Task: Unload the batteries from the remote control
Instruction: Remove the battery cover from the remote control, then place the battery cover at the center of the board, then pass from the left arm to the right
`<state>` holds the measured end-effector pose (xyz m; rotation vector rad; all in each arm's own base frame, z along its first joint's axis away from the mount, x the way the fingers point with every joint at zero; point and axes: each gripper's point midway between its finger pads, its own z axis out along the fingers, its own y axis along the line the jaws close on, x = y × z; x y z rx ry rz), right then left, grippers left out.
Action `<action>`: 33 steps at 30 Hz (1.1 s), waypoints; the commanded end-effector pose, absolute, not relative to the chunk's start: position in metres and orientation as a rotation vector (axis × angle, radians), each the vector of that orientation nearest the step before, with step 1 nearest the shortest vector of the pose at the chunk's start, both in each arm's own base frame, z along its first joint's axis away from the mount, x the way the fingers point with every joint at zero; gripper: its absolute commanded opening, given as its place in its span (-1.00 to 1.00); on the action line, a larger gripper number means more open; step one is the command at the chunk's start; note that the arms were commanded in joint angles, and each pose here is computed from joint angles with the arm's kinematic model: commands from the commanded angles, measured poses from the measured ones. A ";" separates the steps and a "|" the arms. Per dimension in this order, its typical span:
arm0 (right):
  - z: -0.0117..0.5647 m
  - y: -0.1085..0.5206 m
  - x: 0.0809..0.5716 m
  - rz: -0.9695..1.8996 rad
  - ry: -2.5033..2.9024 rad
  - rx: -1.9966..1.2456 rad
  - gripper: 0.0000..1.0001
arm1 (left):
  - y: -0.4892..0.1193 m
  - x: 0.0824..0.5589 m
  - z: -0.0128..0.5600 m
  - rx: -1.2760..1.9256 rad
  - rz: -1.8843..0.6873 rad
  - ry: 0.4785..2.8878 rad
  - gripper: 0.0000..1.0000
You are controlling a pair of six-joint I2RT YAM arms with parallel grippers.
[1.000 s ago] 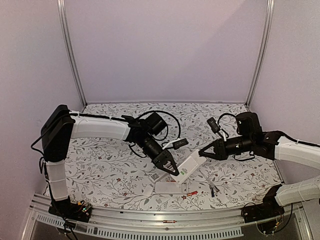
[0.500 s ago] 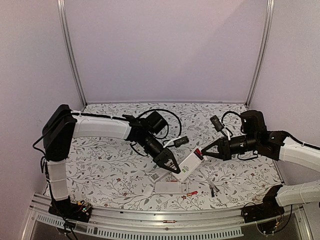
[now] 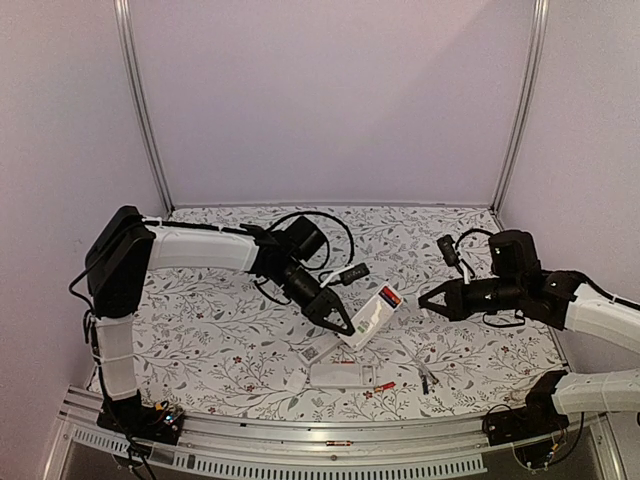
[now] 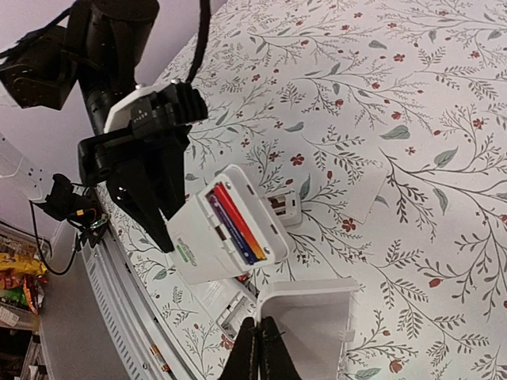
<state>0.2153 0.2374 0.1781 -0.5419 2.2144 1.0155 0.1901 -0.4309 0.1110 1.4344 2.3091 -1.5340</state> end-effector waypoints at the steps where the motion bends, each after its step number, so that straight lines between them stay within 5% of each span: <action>1: 0.139 0.217 0.228 0.856 2.353 -0.389 -0.97 | -0.429 0.198 0.112 1.463 -1.481 2.274 -1.00; 14: 0.082 0.213 0.241 0.741 2.506 -0.316 -0.67 | -0.403 0.177 0.097 1.447 -1.439 2.350 -1.00; 17: 0.089 0.218 0.242 0.770 2.487 -0.337 -0.45 | -0.402 0.173 0.098 1.463 -1.441 2.339 -1.00; 24: 0.162 0.258 0.204 1.197 2.204 -0.631 0.48 | -0.405 0.159 0.094 1.535 -1.443 2.327 -1.00; 33: 0.178 0.279 0.173 1.454 2.134 -0.801 0.68 | -0.412 0.133 0.112 1.630 -1.536 2.214 -1.00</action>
